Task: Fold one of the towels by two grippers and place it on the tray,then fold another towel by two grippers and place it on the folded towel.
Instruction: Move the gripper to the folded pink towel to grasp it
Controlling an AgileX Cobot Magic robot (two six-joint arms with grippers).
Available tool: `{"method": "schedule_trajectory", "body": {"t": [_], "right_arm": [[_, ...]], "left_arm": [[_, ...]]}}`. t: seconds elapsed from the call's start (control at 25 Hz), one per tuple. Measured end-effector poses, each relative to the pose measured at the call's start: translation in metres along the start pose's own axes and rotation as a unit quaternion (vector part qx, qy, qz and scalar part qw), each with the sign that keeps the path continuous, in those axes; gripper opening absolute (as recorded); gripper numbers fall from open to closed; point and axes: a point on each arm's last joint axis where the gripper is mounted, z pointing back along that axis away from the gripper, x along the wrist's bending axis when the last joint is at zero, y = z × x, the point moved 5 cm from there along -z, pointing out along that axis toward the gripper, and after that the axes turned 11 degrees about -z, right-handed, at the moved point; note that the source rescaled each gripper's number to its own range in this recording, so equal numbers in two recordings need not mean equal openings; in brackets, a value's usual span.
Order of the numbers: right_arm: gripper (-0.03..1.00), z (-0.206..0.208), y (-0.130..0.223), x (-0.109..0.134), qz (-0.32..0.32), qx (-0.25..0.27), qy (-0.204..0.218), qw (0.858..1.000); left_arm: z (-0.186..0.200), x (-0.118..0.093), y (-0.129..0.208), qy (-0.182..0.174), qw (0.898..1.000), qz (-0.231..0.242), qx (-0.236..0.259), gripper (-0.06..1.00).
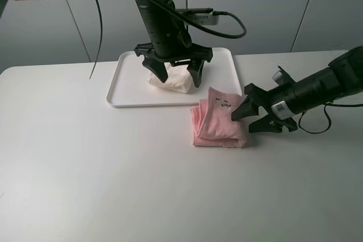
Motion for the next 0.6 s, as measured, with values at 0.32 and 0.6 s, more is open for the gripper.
{"method": "schedule_trajectory", "body": {"t": [0.32, 0.6], "right_arm": [[0.59, -0.02, 0.005, 0.015, 0.018, 0.021, -0.005, 1.0], [0.09, -0.03, 0.006, 0.015, 0.033, 0.014, 0.017, 0.999]], "left_arm": [[0.0, 0.004, -0.001, -0.001, 1.0, 0.001, -0.003, 0.99], [0.001, 0.013, 0.0, -0.003, 1.0, 0.004, -0.001, 0.99]]}}
